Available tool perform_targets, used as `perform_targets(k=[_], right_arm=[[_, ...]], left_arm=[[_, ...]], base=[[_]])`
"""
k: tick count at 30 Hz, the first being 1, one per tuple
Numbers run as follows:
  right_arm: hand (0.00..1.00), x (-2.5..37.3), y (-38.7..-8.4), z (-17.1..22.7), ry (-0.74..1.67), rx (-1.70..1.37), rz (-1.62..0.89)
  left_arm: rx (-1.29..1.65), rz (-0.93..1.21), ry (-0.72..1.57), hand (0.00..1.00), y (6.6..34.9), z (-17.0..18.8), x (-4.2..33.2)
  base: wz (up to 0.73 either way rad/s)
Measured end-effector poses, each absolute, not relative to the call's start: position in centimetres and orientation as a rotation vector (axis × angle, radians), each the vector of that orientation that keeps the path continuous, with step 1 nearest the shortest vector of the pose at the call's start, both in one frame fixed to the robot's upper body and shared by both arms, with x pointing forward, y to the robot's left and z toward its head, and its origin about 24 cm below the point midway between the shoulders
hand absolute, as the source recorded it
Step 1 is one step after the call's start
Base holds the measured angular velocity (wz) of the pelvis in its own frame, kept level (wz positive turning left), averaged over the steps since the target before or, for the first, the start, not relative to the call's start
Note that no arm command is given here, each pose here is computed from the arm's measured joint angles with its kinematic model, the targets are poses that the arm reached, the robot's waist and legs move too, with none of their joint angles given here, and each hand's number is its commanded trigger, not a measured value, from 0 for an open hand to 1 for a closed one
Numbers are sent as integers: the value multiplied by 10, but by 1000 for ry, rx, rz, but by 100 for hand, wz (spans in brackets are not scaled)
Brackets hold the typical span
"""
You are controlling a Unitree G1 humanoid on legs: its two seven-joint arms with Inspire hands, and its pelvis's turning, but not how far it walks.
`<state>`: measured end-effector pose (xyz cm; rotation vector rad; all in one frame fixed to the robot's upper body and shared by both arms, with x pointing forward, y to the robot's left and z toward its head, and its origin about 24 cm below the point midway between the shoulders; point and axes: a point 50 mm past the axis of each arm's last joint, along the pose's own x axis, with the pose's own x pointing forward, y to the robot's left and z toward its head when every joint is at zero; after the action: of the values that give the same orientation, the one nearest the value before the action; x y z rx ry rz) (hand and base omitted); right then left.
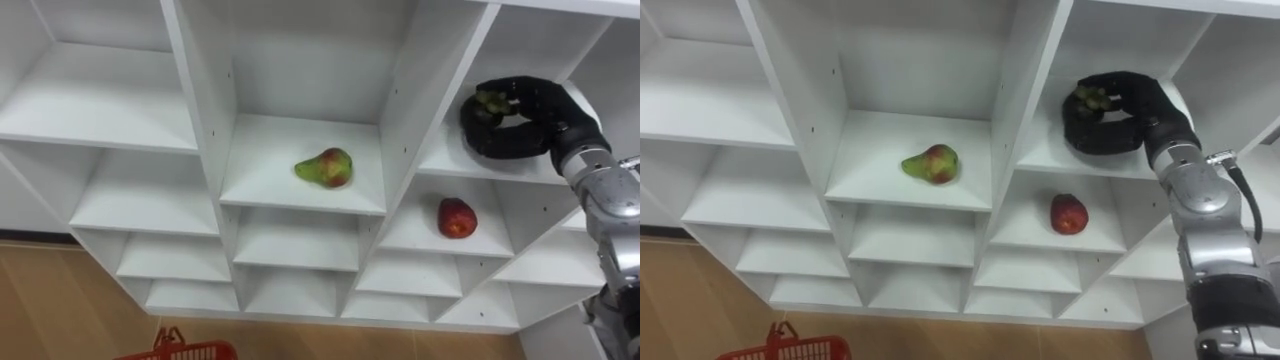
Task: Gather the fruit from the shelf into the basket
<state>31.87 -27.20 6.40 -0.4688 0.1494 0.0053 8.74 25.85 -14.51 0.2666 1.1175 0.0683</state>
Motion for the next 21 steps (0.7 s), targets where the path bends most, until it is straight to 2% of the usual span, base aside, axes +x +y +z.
perform_targets(k=[10,21], right_arm=[[100,319,-266,65,134,-474,13],[100,293,-234,66,36,-460,130]], left_arm=[[285,77,1112,100,257,-145,89],[320,84,1082,100,256,-144,95]], base=[[0],[1]])
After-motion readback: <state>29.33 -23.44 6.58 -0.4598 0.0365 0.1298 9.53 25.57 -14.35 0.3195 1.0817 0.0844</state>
